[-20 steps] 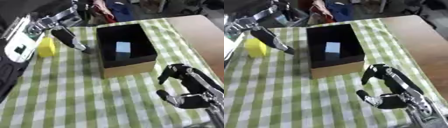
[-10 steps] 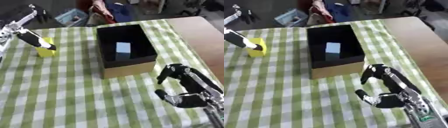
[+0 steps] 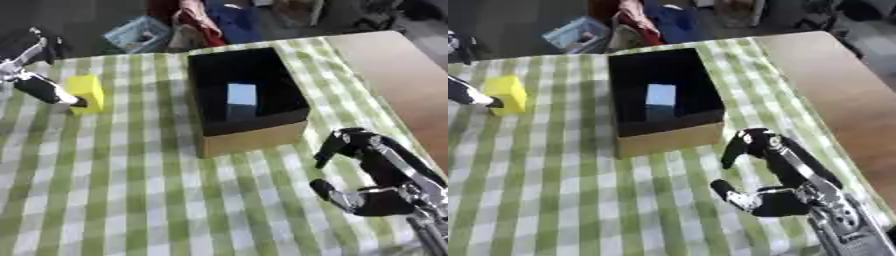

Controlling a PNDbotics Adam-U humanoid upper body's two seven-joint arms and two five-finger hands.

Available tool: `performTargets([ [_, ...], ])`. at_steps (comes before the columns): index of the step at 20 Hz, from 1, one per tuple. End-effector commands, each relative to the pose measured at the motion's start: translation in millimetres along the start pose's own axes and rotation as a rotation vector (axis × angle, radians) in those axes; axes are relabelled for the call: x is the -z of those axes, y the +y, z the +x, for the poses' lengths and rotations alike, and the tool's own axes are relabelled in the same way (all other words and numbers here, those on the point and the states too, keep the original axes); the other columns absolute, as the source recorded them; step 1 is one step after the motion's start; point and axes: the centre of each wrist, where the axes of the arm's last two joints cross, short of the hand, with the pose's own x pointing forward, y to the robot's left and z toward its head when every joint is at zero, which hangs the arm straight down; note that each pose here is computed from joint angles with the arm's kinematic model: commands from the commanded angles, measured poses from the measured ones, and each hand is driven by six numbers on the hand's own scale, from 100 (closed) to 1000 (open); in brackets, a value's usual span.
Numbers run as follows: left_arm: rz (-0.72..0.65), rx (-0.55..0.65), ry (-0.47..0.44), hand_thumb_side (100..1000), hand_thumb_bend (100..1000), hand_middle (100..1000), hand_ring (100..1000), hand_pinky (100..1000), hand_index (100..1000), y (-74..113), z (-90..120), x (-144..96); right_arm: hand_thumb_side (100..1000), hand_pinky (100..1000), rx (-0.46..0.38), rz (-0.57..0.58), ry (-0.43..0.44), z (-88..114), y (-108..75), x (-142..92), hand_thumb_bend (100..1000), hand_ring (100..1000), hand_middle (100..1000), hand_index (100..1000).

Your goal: Pick up objects on the table and place them in the box.

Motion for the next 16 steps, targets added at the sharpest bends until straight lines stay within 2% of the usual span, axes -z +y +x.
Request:
performTargets([
  [1, 0.048, 0.024, 0.044, 273, 850, 561, 553, 657, 761, 14.3, -12, -1, 100, 670, -0.037, 0.008, -0.016, 6, -7.6, 1, 373, 538, 510, 570],
  [13, 0.059, 0.023, 0.092, 214, 787, 545, 544, 650, 750, 0.3, -18, -1, 100, 670, -0.037, 0.013, -0.028, 8, -8.0, 4, 377, 538, 509, 569],
  [16, 0.056, 0.019, 0.098, 175, 741, 521, 529, 642, 721, -4.1, -18, -1, 100, 670, -0.037, 0.012, -0.029, 8, -8.3, 4, 378, 538, 509, 569],
])
